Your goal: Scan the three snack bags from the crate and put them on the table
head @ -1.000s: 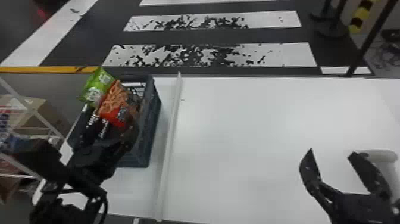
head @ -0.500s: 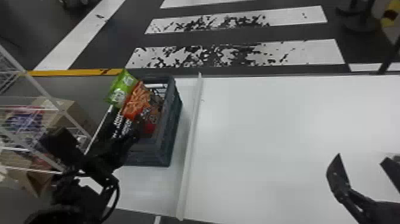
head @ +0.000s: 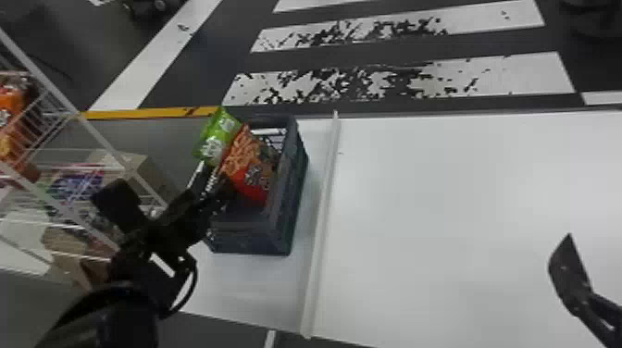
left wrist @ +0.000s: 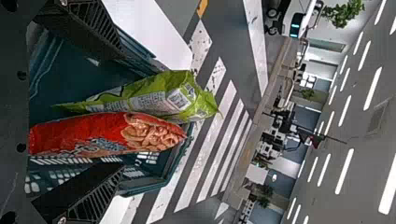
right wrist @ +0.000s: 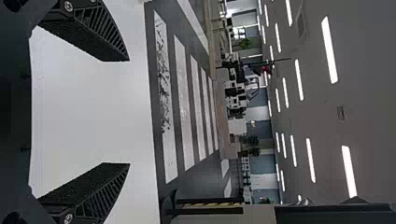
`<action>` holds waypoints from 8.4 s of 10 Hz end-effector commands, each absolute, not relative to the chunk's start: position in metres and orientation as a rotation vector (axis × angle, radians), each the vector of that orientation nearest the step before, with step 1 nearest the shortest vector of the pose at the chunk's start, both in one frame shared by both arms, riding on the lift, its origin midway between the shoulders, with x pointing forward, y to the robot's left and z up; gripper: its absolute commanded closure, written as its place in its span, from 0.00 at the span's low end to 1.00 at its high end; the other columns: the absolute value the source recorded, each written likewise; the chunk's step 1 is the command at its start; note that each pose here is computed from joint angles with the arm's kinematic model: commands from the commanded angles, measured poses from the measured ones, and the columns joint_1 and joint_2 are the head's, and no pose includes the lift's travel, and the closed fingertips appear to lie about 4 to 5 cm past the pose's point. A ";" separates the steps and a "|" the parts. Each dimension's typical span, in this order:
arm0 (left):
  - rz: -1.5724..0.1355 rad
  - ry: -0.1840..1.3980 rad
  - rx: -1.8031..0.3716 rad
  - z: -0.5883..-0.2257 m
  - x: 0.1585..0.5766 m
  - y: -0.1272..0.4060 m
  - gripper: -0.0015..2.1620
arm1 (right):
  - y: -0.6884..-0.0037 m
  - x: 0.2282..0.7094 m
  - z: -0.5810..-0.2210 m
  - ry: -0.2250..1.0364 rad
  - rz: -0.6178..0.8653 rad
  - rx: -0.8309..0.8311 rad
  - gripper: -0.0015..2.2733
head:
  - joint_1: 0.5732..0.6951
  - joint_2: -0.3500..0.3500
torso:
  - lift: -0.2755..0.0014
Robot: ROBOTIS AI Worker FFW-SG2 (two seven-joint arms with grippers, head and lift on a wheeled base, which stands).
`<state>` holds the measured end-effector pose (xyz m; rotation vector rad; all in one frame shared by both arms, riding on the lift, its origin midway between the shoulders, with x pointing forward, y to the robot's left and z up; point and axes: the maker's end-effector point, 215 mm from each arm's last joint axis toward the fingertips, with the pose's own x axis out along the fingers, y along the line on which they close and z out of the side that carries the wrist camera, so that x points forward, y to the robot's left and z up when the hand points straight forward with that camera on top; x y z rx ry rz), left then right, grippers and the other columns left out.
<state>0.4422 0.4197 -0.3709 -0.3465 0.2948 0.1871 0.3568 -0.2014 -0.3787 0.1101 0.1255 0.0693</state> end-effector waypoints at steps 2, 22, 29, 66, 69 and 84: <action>0.192 0.294 -0.364 -0.379 0.467 0.425 0.02 | -0.209 0.352 -0.387 0.129 0.062 0.102 0.04 | 1.00 0.93 | 0.66; 0.092 0.030 -0.108 -0.225 0.485 0.354 0.87 | -0.220 0.362 -0.360 0.054 0.022 0.133 0.03 | 1.00 0.77 | 0.66; -0.130 0.012 -0.227 -0.168 0.447 0.267 0.87 | -0.221 0.361 -0.345 0.027 -0.009 0.143 0.03 | 1.00 0.65 | 0.66; -0.319 0.142 -0.249 -0.317 0.433 0.143 0.02 | -0.254 0.381 -0.347 0.036 -0.041 0.114 0.03 | 1.00 0.20 | 0.66; -0.200 0.114 -0.207 -0.321 0.403 0.194 0.02 | -0.231 0.375 -0.384 0.146 0.055 0.065 0.04 | 1.00 0.34 | 0.66; -0.171 0.142 -0.199 -0.341 0.362 0.206 0.02 | -0.163 0.317 -0.527 0.556 0.371 -0.631 0.05 | 1.00 0.61 | 0.66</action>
